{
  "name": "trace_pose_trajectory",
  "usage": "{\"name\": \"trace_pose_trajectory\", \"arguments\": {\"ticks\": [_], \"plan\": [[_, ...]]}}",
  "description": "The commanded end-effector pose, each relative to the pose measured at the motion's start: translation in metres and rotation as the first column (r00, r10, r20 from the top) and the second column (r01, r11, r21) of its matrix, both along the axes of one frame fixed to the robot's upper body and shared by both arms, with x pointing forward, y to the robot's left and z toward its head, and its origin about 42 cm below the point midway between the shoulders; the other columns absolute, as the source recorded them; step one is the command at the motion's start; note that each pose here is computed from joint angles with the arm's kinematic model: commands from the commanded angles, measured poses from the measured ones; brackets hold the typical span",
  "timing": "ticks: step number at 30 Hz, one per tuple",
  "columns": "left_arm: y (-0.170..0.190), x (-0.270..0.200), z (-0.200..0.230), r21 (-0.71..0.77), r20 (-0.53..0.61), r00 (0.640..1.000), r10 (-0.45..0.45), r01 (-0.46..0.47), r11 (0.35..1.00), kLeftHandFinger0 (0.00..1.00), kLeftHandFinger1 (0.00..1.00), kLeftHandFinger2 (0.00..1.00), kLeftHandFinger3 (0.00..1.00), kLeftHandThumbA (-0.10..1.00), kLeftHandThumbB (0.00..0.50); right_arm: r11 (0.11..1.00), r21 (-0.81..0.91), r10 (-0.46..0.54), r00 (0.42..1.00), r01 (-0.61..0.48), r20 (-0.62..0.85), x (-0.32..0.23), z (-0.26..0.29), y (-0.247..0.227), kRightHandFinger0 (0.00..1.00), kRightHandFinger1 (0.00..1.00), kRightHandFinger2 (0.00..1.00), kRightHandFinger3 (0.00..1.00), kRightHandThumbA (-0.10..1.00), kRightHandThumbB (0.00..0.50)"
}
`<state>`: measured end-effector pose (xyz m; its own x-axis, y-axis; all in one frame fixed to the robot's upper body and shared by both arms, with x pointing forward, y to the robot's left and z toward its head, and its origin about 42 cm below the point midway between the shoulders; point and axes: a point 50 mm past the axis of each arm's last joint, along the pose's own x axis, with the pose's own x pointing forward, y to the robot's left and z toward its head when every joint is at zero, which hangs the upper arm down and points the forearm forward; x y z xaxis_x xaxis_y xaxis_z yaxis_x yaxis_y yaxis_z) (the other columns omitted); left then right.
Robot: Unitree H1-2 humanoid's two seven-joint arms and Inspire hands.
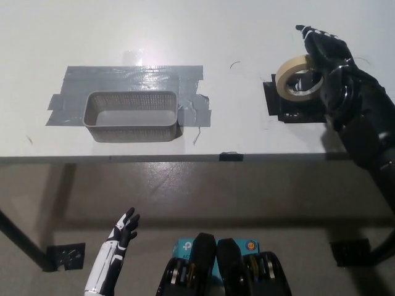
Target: The robot picks the tape placed on the black area with right hand and places it in the small grey container.
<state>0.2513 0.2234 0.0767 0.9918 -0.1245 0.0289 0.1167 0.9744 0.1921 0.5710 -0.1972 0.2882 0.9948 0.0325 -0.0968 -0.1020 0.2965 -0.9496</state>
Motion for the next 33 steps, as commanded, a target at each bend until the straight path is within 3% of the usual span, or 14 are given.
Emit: {"name": "trace_pose_trajectory", "arguments": {"ticks": [1, 12, 13, 14, 15, 16, 17, 18, 19, 20, 24, 29, 31, 33], "plan": [[0.004, 0.002, 0.009, 0.008, 0.051, 0.999, -0.016, 0.015, 1.0, 1.0, 1.0, 1.0, 1.0, 1.0, 0.098, 0.999, -0.029, 0.026, 0.991, -0.023, 0.129, 0.01, 0.044, 0.011, 1.0, 1.0, 1.0, 1.0, 0.97, 0.365], [0.002, 0.004, 0.008, 0.0, 0.053, 0.998, -0.022, 0.022, 1.0, 1.0, 1.0, 1.0, 1.0, 1.0, 0.108, 0.998, -0.058, 0.04, 0.993, -0.034, 0.115, 0.017, 0.052, 0.015, 1.0, 1.0, 1.0, 1.0, 1.0, 0.37], [0.002, 0.003, 0.008, 0.006, 0.052, 0.998, -0.023, 0.022, 1.0, 1.0, 1.0, 1.0, 1.0, 1.0, 0.109, 0.997, -0.067, 0.051, 0.988, -0.042, 0.146, 0.017, 0.05, 0.016, 1.0, 1.0, 1.0, 1.0, 0.91, 0.338], [0.002, 0.002, 0.009, 0.007, 0.051, 0.998, -0.022, 0.022, 1.0, 1.0, 1.0, 1.0, 1.0, 1.0, 0.104, 0.997, -0.054, 0.066, 0.976, -0.056, 0.209, 0.017, 0.046, 0.015, 1.0, 1.0, 1.0, 1.0, 0.73, 0.28], [0.003, 0.002, 0.009, 0.011, 0.051, 0.998, -0.023, 0.022, 1.0, 1.0, 1.0, 1.0, 1.0, 1.0, 0.109, 0.997, -0.022, 0.078, 0.948, -0.075, 0.308, 0.016, 0.039, 0.015, 0.83, 0.84, 0.87, 1.0, 0.39, 0.232], [0.003, 0.003, 0.01, 0.015, 0.054, 0.998, -0.027, 0.026, 1.0, 1.0, 1.0, 1.0, 1.0, 1.0, 0.098, 0.995, -0.05, 0.099, 0.898, -0.086, 0.43, 0.012, 0.033, 0.014, 0.37, 0.37, 0.35, 0.55, -0.01, 0.147], [0.002, 0.004, 0.011, 0.013, 0.054, 0.998, -0.028, 0.027, 1.0, 1.0, 1.0, 1.0, 1.0, 1.0, 0.094, 0.991, -0.093, 0.126, 0.853, -0.091, 0.507, 0.009, 0.027, 0.015, 0.02, 0.04, 0.18, 0.32, -0.1, 0.226], [0.002, 0.004, 0.011, 0.014, 0.054, 0.998, -0.03, 0.029, 0.999, 1.0, 1.0, 1.0, 1.0, 1.0, 0.087, 0.988, -0.122, 0.143, 0.84, -0.092, 0.524, 0.007, 0.024, 0.017, 0.0, 0.04, 0.31, 0.45, -0.1, 0.18], [0.002, 0.005, 0.012, 0.014, 0.056, 0.998, -0.033, 0.032, 0.999, 1.0, 1.0, 1.0, 1.0, 1.0, 0.087, 0.984, -0.148, 0.162, 0.834, -0.097, 0.528, 0.006, 0.02, 0.02, 0.0, 0.13, 0.5, 0.63, -0.1, 0.166], [0.002, 0.005, 0.011, 0.008, 0.058, 0.998, -0.034, 0.034, 0.999, 1.0, 1.0, 1.0, 1.0, 1.0, 0.097, 0.984, -0.134, 0.169, 0.832, -0.115, 0.529, 0.005, 0.017, 0.024, 0.0, 0.23, 0.63, 0.76, -0.1, 0.191], [0.002, 0.006, 0.011, 0.007, 0.058, 0.998, -0.034, 0.034, 0.999, 1.0, 1.0, 1.0, 1.0, 1.0, 0.111, 0.981, -0.064, 0.186, 0.8, -0.183, 0.57, -0.001, 0.006, 0.026, 0.0, 0.29, 0.67, 0.79, -0.1, 0.231], [0.004, 0.008, 0.013, 0.01, 0.062, 0.998, -0.029, 0.029, 1.0, 1.0, 1.0, 1.0, 1.0, 1.0, 0.121, 0.981, -0.063, 0.186, 0.8, -0.183, 0.57, -0.001, 0.004, 0.024, 0.02, 0.35, 0.7, 0.81, -0.1, 0.216], [0.005, 0.008, 0.013, 0.001, 0.054, 0.998, -0.028, 0.028, 1.0, 1.0, 1.0, 1.0, 1.0, 1.0, 0.123, 0.984, -0.048, 0.168, 0.819, -0.17, 0.548, 0.001, 0.004, 0.022, 0.08, 0.41, 0.73, 0.84, -0.1, 0.211], [0.006, 0.007, 0.013, -0.005, 0.048, 0.998, -0.028, 0.028, 1.0, 1.0, 1.0, 1.0, 1.0, 1.0, 0.118, 0.985, -0.047, 0.163, 0.821, -0.164, 0.547, 0.001, 0.004, 0.021, 0.04, 0.41, 0.74, 0.84, -0.1, 0.215]]}}
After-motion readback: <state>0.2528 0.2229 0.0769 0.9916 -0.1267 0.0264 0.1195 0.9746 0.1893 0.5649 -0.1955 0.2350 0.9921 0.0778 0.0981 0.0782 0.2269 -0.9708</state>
